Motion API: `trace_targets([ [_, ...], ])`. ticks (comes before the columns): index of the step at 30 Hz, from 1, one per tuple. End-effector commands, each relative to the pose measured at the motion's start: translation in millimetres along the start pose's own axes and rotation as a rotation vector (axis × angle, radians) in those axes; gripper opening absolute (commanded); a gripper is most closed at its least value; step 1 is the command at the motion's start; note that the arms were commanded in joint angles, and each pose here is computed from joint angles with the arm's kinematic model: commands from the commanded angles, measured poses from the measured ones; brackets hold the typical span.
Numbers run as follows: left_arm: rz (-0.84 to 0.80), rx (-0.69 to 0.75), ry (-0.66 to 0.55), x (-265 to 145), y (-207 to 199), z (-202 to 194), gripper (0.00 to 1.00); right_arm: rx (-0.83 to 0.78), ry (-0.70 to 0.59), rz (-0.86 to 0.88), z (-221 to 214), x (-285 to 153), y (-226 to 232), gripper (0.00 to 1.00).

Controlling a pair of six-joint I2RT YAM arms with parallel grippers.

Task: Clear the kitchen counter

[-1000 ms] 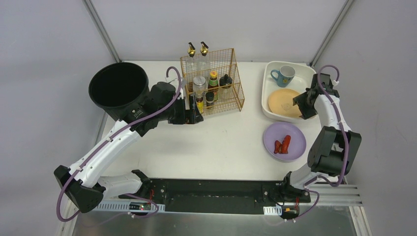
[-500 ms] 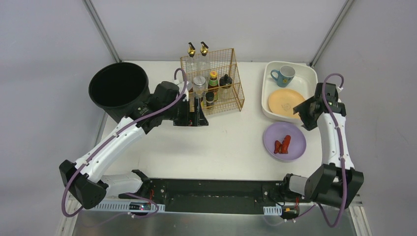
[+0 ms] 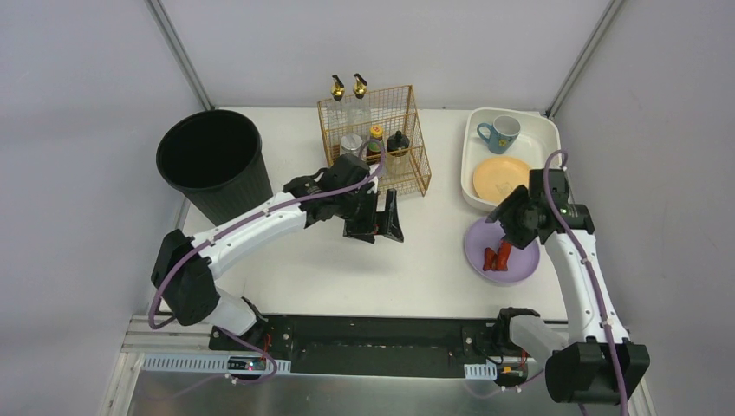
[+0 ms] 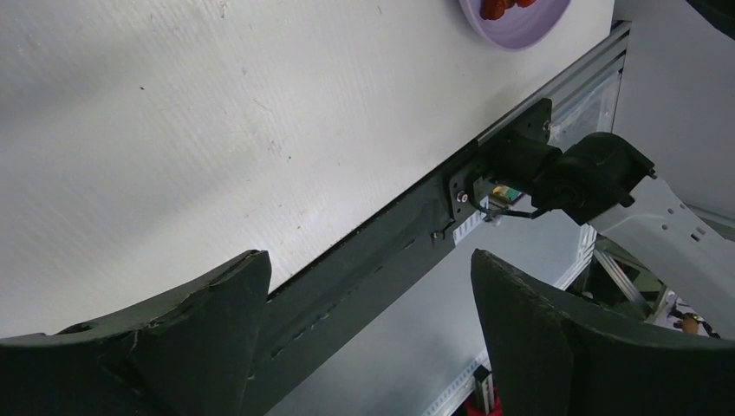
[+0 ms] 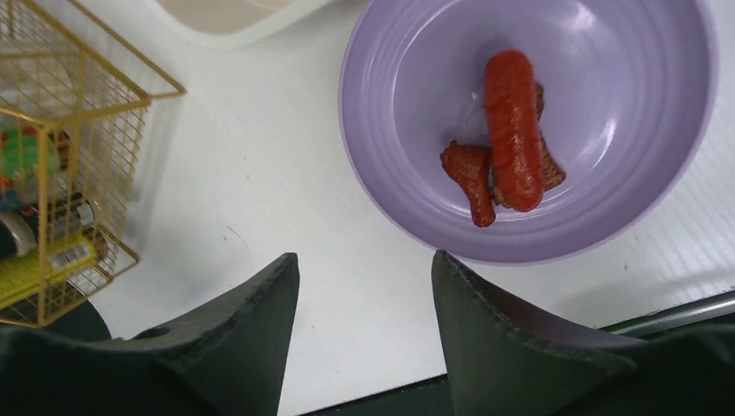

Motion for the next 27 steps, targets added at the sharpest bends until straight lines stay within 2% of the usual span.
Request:
trace_targets([
  [1,-0.051,-0.055,-0.059,9,-18,21,0.88,-0.065,0.08,0.003,-24,13,6,0.57],
  [6,-0.04,-0.079,-0.075,13,-17,25,0.88,-0.053,0.045,-0.041,-26,36,4,0.27],
  [11,-0.032,-0.088,-0.079,12,-15,23,0.87,-0.028,0.079,-0.063,-31,58,4,0.0],
  [20,-0.018,-0.099,-0.085,8,-10,17,0.87,-0.008,0.124,-0.129,-43,91,-4,0.0],
  [27,-0.025,-0.099,-0.098,3,-8,22,0.87,-0.021,0.098,-0.215,-46,107,-19,0.0],
])
Point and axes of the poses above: each gripper's point midway between its finger pads, its own x axis out along the fingers, its own y axis along the line the jaws close on, z = x × y, the point moved 4 cm from there along -x, back along the fingers, and after that the axes turned 10 degrees about x, right-handed, at the moved point
